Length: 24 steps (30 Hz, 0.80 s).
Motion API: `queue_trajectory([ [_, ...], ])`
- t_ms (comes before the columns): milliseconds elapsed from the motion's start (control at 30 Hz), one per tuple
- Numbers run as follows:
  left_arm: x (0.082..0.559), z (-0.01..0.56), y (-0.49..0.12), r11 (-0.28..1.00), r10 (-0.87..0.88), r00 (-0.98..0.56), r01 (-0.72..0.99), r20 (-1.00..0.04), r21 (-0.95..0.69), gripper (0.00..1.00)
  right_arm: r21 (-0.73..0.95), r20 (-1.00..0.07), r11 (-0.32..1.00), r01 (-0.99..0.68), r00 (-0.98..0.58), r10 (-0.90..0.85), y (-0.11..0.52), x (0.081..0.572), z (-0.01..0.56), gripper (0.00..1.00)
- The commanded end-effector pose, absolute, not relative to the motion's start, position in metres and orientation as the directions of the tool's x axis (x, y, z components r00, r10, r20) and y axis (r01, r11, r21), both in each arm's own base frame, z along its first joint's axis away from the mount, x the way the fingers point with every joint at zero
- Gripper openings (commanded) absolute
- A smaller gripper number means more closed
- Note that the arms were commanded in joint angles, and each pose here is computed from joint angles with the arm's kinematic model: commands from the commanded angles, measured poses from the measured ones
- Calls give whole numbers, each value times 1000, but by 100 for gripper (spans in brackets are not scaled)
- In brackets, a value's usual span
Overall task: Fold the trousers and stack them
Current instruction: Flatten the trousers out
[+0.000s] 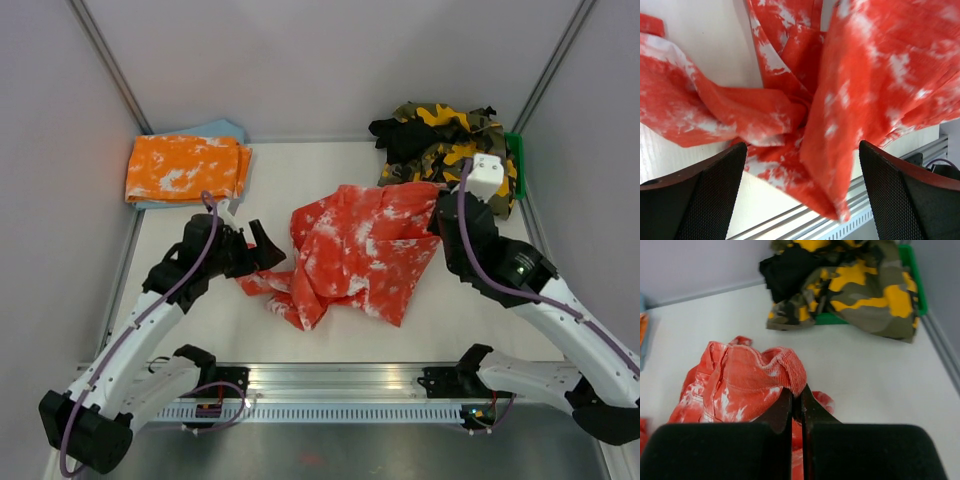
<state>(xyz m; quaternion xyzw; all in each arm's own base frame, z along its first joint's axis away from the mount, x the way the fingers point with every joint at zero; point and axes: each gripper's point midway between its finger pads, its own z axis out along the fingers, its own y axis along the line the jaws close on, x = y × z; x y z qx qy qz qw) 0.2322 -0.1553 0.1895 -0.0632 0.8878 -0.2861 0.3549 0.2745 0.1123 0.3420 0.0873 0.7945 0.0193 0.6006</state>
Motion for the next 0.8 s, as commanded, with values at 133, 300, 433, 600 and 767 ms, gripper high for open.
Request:
queue_trajectory([
  [133, 224, 217, -202, 691, -200, -745, 353, -636, -631, 97, 146, -961, 920, 365, -167, 219, 29, 248, 357, 0],
  [300, 211, 211, -247, 601, -56, -732, 518, -679, -609, 97, 176, -956, 947, 269, -181, 229, 50, 256, 355, 0],
  [433, 218, 183, -278, 593, 19, -759, 532, -650, -605, 97, 188, -950, 965, 181, -215, 225, 71, 263, 350, 0],
  [600, 250, 157, -286, 702, 66, -743, 509, -666, -498, 95, 187, -950, 972, 140, -225, 215, 78, 263, 350, 0],
  [767, 261, 160, -303, 671, 100, -733, 549, -672, -499, 92, 183, -952, 973, 142, -222, 212, 74, 259, 348, 0],
])
